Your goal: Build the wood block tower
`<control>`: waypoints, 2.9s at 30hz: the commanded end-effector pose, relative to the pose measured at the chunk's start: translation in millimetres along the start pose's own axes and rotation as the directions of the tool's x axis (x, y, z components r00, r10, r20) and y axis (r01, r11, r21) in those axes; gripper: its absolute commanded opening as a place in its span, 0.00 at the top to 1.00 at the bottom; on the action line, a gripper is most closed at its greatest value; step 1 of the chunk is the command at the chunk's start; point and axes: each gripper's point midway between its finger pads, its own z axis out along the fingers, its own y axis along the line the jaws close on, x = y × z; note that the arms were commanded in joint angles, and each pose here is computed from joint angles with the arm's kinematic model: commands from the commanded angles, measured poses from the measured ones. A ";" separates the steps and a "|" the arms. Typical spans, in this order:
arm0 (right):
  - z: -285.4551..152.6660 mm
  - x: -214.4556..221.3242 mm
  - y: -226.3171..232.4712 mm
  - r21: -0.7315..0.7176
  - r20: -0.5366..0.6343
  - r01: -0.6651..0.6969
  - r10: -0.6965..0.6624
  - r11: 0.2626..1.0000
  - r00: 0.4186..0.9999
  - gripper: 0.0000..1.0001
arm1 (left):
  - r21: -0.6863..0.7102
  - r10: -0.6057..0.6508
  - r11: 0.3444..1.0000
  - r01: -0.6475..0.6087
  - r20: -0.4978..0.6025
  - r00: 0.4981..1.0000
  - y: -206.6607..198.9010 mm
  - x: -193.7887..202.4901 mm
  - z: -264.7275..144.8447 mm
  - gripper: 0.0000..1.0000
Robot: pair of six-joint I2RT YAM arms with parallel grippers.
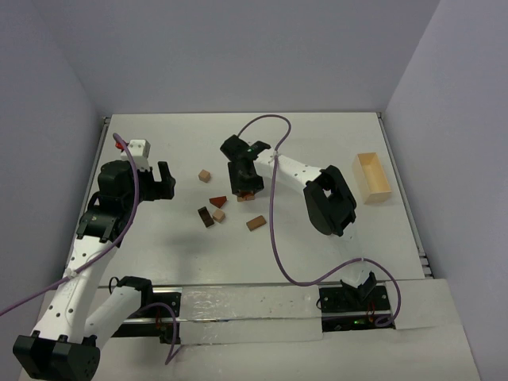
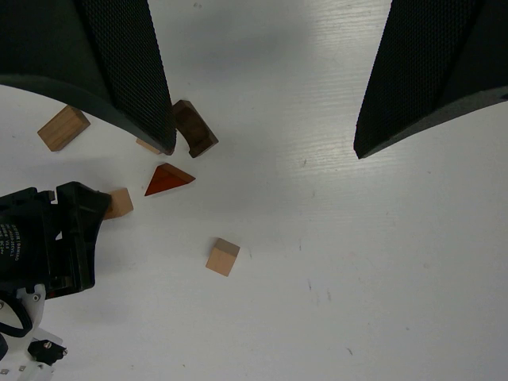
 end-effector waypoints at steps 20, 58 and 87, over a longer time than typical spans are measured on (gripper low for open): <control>-109.5 -29.6 23.1 -0.150 0.235 0.181 -0.143 0.972 0.961 0.28 | 0.142 0.040 0.989 -0.044 0.033 0.999 -21.9 -9.4 -8.1 0.01; -29.8 41.0 5.0 -0.078 -0.055 -0.012 0.007 0.997 0.998 1.00 | 0.103 0.021 0.994 -0.026 0.048 0.999 -15.4 -12.0 -3.5 0.01; -70.2 6.2 3.7 -0.249 0.370 0.858 -0.774 0.450 0.514 0.98 | 0.421 0.187 0.888 -0.184 0.036 0.982 -63.4 10.0 -25.8 0.01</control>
